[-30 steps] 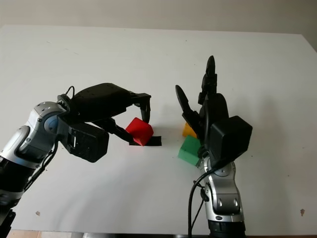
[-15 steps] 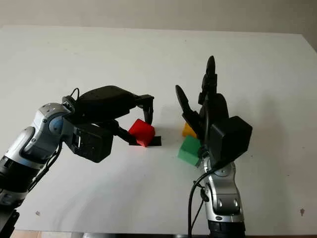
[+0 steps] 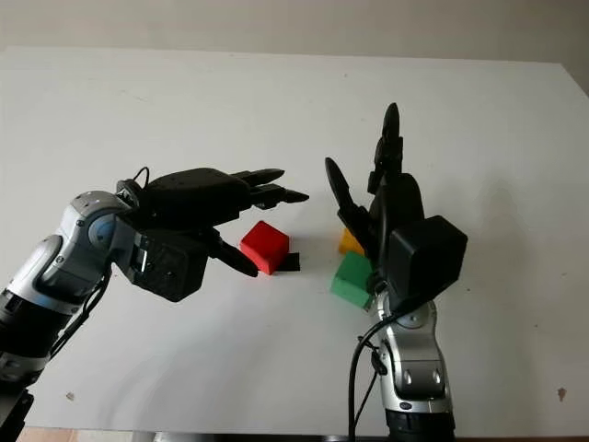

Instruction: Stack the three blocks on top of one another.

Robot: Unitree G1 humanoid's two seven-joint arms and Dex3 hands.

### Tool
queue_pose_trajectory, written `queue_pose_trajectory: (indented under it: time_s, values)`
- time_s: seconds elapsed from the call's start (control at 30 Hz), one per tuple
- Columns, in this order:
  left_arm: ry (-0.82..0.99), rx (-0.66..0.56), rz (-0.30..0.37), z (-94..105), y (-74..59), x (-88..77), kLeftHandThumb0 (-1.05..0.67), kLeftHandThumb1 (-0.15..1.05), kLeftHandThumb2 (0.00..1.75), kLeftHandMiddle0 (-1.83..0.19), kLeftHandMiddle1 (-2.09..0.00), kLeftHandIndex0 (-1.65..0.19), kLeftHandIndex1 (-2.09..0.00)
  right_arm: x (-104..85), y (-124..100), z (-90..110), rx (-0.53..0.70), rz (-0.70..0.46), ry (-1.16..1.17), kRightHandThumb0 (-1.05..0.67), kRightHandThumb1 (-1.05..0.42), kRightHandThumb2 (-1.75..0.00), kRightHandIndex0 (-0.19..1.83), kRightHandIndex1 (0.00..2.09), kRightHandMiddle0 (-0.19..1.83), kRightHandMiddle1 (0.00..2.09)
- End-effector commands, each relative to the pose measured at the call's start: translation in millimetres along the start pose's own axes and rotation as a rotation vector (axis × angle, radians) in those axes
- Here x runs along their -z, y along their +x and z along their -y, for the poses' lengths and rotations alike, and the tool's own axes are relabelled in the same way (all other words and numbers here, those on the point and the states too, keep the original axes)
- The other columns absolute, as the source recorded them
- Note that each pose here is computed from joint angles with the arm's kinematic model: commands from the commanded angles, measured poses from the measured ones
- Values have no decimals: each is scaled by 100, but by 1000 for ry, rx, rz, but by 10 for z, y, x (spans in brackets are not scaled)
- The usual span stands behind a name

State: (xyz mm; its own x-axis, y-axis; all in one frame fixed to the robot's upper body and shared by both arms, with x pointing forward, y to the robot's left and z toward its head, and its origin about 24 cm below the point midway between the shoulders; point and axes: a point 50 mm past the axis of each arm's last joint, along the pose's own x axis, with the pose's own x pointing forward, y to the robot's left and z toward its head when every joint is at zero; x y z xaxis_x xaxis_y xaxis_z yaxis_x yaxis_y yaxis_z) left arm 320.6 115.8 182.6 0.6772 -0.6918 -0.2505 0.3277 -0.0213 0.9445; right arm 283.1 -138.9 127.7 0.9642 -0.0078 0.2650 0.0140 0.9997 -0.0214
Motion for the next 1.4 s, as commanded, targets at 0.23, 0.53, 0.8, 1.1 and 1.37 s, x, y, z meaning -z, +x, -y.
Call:
queue_pose_trajectory:
  time_s: [0.23, 0.53, 0.8, 1.1, 1.37]
  values:
    - [-284, -184, -10, -160, -297, 201, -89, 104, 17, 19, 0, 19, 0, -42, 3, 64, 3, 40, 0, -41, -105, -28, -17, 6, -13, 6]
    - [-783, -768, -128, 152, -802, 615, -83, 105, 62, 19, 0, 19, 0, -343, 260, 346, -115, 168, -175, -38, -105, -18, -15, 6, -11, 7]
    - [-1143, -980, -79, 682, -1095, 694, -68, 105, 59, 19, -2, 19, 0, -738, 642, 658, -395, 214, -753, -55, -92, -3, -5, 10, 8, 16]
    - [-1197, -1018, -88, 891, -1196, 659, -68, 105, 57, 17, -5, 19, 0, -1036, 759, 730, -665, 324, -1548, -55, -83, -4, -1, 10, 27, 23]
    - [-1188, -1046, -84, 871, -1143, 586, -67, 105, 58, 16, -6, 19, -1, -1029, 710, 788, -849, 436, -1861, -45, -79, -5, 12, 10, 38, 17]
